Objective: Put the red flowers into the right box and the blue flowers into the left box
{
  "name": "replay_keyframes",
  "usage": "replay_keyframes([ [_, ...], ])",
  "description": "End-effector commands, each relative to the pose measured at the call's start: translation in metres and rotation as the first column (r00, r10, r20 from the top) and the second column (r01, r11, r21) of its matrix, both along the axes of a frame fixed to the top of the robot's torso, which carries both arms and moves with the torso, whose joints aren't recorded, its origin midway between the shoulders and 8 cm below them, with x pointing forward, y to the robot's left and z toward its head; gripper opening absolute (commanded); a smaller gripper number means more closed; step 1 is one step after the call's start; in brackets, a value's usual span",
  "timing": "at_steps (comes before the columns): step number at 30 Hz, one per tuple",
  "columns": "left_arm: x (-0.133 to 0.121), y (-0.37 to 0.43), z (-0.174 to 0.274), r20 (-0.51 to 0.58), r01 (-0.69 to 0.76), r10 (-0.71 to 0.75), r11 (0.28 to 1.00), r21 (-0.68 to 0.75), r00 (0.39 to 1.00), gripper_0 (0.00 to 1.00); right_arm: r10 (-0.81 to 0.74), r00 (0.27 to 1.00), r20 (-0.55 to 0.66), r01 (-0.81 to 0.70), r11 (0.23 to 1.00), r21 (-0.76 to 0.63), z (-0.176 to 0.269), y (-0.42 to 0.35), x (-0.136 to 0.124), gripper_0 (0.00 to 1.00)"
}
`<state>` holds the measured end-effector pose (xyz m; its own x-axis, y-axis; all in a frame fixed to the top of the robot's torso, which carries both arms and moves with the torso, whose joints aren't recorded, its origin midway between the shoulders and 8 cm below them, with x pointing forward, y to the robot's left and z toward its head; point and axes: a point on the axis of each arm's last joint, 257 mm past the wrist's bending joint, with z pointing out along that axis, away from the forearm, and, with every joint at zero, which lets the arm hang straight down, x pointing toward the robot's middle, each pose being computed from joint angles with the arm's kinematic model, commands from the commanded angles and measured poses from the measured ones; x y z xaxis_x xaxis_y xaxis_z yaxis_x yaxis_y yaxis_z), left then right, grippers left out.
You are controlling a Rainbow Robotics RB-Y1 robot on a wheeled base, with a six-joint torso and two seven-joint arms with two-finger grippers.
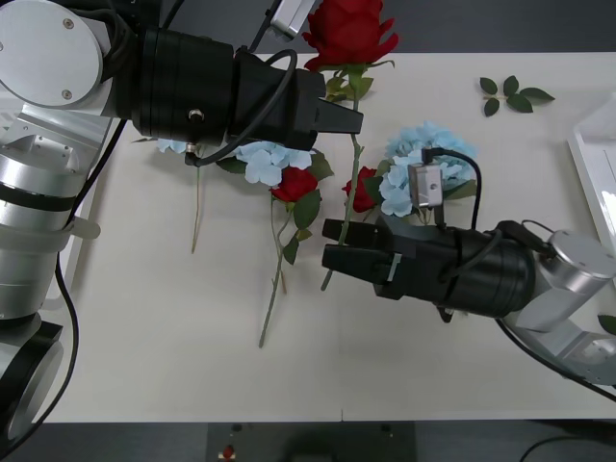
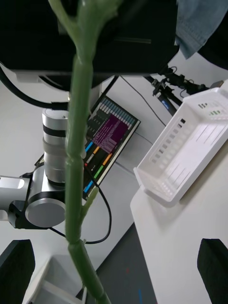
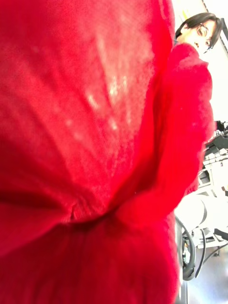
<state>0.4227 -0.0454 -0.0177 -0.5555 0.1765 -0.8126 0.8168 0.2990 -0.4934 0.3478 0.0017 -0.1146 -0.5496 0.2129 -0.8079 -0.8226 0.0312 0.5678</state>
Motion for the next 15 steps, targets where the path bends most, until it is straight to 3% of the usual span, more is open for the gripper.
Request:
replay_keyframes([
  [1, -0.001, 0.000, 0.018, 0.073, 0.013, -0.013, 1.000, -0.002, 0.997, 0.00, 0.029, 0.999, 0.046, -0.030, 0.999, 0.034, 0.017, 0.029, -0.011, 1.00],
  [7, -0.001, 0.000, 0.018, 0.073, 0.013, -0.013, 1.000, -0.002, 0.997, 0.00, 0.010, 0.996, 0.084, -0.012, 1.000, 0.029, 0.019, 0.046, -0.007, 1.00],
  [9, -0.001, 0.000, 0.018, 0.073, 0.013, -0.013, 1.000, -0.002, 0.997, 0.00, 0.004, 0.997, 0.080, -0.007, 0.999, 0.037, 0.021, 0.048, -0.005, 0.93],
  [11, -0.001, 0.000, 0.018, 0.073, 0.013, -0.013, 1.000, -0.002, 0.997, 0.00, -0.006, 0.997, 0.079, 0.003, 0.999, 0.041, 0.021, 0.049, -0.002, 0.77],
  [12, -0.001, 0.000, 0.018, 0.073, 0.013, -0.013, 1.000, -0.002, 0.997, 0.00, -0.015, 0.997, 0.077, 0.012, 0.999, 0.045, 0.022, 0.048, 0.001, 0.62],
  [13, -0.001, 0.000, 0.018, 0.073, 0.013, -0.013, 1.000, -0.002, 0.997, 0.00, -0.019, 0.997, 0.078, 0.015, 0.999, 0.044, 0.023, 0.047, 0.003, 0.57],
  [15, -0.001, 0.000, 0.018, 0.073, 0.013, -0.013, 1.000, -0.002, 0.997, 0.00, -0.028, 0.997, 0.073, 0.024, 0.999, 0.047, 0.022, 0.047, 0.006, 0.38],
])
